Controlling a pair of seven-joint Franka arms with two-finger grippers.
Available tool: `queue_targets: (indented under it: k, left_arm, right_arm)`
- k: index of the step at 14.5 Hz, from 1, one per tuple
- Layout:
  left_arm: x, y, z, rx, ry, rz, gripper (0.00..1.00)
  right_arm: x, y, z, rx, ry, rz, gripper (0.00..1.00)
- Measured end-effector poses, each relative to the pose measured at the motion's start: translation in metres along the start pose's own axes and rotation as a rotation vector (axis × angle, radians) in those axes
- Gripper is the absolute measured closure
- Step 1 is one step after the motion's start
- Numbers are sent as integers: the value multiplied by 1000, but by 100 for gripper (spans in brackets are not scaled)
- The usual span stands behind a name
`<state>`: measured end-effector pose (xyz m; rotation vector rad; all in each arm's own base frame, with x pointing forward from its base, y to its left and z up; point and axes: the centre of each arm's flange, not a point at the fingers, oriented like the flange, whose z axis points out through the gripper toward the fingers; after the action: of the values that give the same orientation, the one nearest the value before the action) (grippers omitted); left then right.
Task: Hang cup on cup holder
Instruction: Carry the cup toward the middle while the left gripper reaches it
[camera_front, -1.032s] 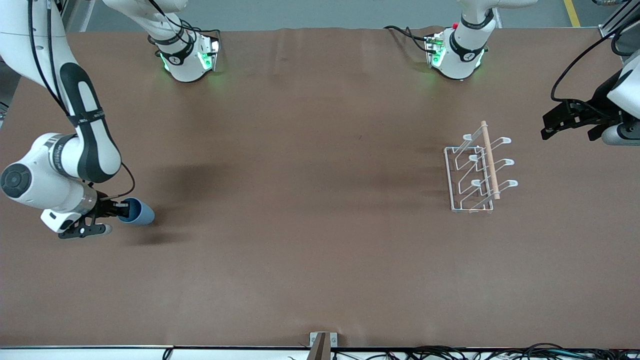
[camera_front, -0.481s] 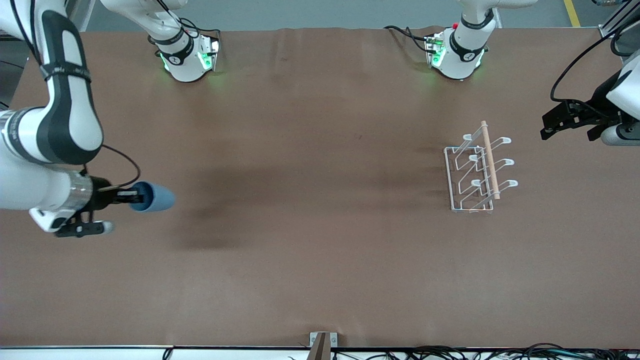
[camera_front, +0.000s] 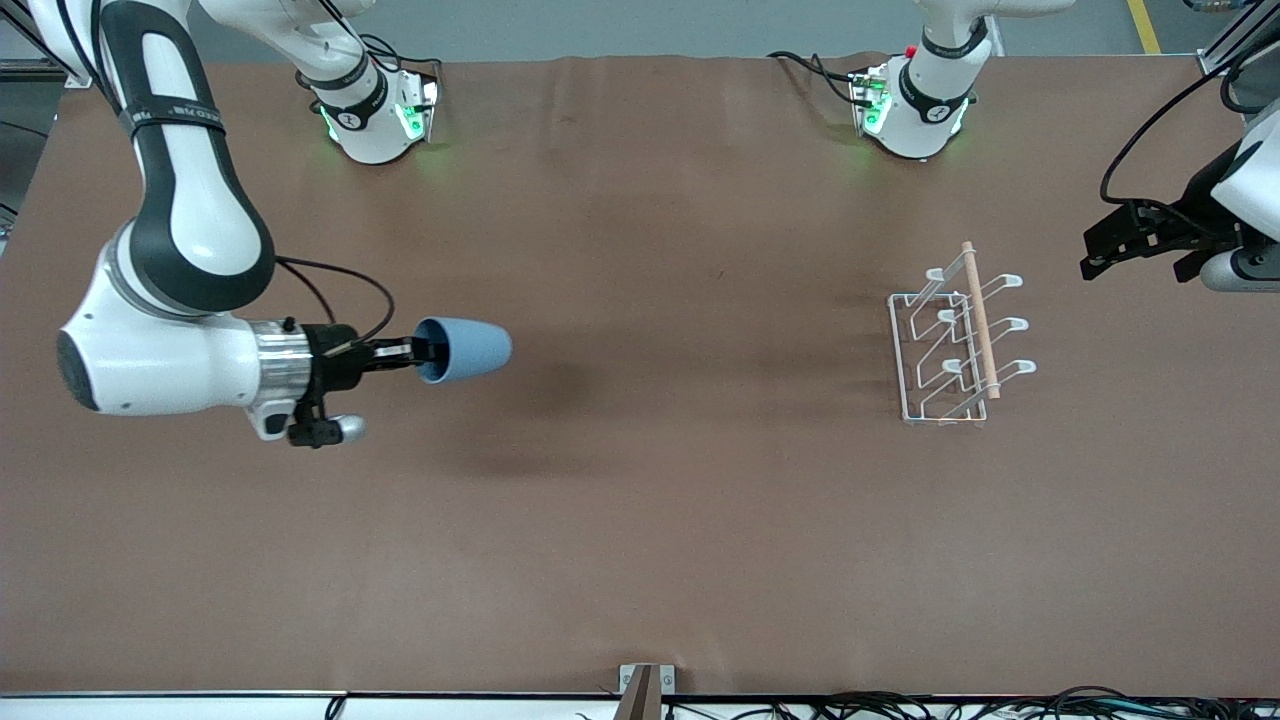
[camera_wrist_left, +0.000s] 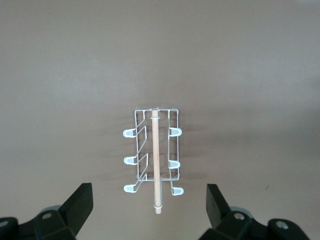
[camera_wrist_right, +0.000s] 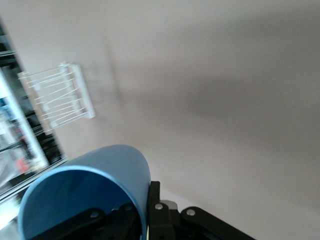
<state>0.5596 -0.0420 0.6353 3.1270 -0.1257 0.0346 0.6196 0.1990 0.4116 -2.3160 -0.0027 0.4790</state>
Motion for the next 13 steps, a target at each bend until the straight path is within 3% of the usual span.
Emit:
queue_targets:
  k: [3,5,9,13]
  left_arm:
    - [1,16,3,-2,-6,176,0]
    - [5,46,15,-7,-25,311,0]
    - [-2,124,28,-51,-66,515,0]
    - [-26,205,23,-130,-71,678,0]
  right_arm:
    - [-10,-36,53,196,-90,12,96]
    - [-14,-47,87,311,-119,54,96]
    - [-23,-77,144,457,-124,119,96]
    - [-25,-86,168,531,-145,105,96]
